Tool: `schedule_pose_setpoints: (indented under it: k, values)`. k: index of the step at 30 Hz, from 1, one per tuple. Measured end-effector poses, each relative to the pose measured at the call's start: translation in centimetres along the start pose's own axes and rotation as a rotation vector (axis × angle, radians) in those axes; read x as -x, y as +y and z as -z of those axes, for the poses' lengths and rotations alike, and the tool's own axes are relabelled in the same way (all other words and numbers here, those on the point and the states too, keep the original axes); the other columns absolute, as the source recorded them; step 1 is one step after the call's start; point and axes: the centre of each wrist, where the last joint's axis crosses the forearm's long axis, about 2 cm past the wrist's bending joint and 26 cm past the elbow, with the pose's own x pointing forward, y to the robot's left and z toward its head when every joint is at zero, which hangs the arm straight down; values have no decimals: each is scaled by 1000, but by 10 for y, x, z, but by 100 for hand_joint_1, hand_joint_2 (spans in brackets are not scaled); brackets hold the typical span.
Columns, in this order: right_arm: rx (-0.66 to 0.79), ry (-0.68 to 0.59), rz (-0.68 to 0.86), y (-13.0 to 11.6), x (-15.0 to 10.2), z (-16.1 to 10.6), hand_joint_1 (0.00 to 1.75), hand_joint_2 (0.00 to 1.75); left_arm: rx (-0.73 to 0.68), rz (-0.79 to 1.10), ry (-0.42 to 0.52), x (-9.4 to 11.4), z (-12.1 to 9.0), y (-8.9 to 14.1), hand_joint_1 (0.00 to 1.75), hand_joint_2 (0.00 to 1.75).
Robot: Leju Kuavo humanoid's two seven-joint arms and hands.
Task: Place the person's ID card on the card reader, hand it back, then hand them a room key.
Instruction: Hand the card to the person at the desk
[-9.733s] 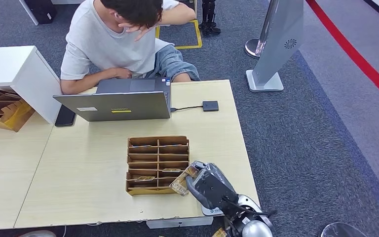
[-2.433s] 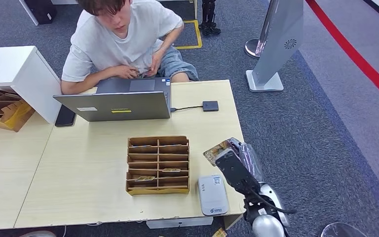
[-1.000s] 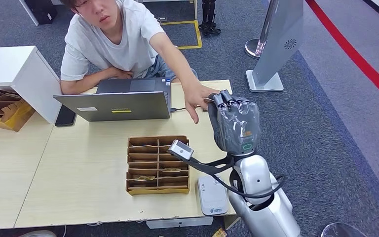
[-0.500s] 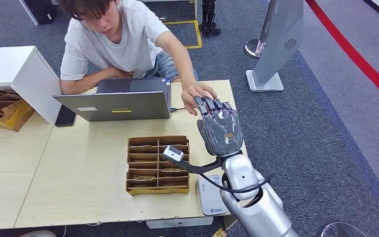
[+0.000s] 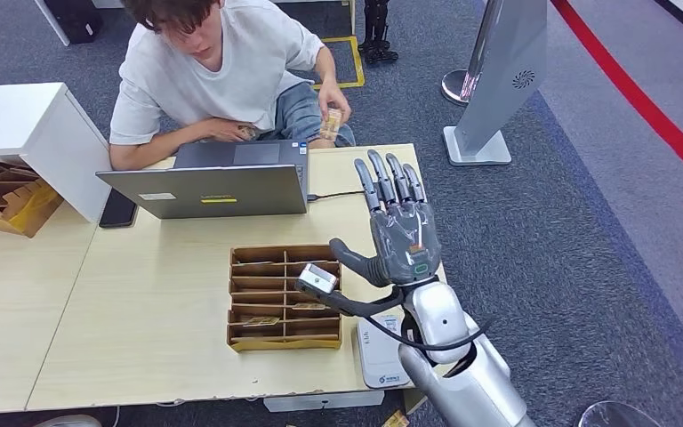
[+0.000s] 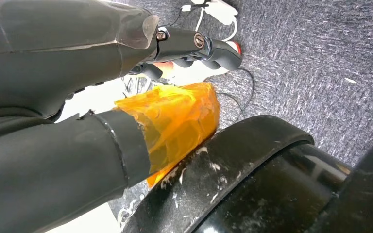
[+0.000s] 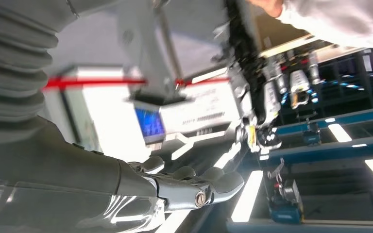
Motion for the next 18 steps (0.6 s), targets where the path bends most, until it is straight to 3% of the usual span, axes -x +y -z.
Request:
schedule_pose_setpoints:
  k: [11,18]
  values:
    - [160,59,542,-36,3,-33,0,0,0,-28,9,2,-1,-3,0,0]
    - [191,36,729,-52,5,-49,0,0,2,-30,11,3,-1,-3,0,0]
